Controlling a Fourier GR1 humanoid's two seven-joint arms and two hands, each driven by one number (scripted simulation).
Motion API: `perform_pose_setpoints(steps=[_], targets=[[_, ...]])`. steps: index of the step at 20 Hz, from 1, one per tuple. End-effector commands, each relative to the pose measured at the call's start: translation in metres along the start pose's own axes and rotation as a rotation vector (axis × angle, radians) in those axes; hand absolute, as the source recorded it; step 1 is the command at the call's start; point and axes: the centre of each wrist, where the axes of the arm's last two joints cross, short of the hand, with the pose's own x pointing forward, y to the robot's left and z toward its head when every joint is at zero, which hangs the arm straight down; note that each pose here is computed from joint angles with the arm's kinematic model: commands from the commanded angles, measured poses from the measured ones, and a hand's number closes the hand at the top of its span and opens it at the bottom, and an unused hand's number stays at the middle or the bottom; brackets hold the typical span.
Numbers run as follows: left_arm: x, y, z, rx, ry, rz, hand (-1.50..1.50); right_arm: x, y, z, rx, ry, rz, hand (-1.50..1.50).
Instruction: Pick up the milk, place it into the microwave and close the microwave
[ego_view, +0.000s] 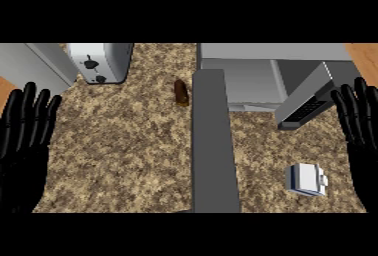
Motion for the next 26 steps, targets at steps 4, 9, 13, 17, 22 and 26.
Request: perform_pose_setpoints(steps=[4, 9, 13, 17, 22, 26], targets=[[-0.013, -0.02, -0.009, -0.005, -0.052, -0.01, -1.5, 0.025, -0.035, 0.044, 0.001, 0.012, -0.035, -1.5], [-0.014, -0.02, 0.01, 0.125, 0.071, 0.107, -1.5, 0.027, -0.069, 0.09, 0.077, 0.029, -0.136, -1.5], [-0.007, -0.008, 0.054, 0.112, 0.077, 0.105, -1.5, 0.051, -0.077, 0.113, 0.072, 0.077, -0.117, -1.5], [-0.006, -0.003, 0.07, 0.122, 0.066, 0.11, -1.5, 0.063, -0.084, 0.141, 0.081, 0.071, -0.109, -1.5], [0.016, -0.013, 0.098, 0.11, 0.065, 0.126, -1.5, 0.042, -0.088, 0.146, 0.027, 0.059, -0.051, -1.5], [0.01, 0.01, 0.105, 0.099, 0.063, 0.122, -1.5, 0.035, -0.074, 0.156, 0.034, 0.077, -0.011, -1.5]])
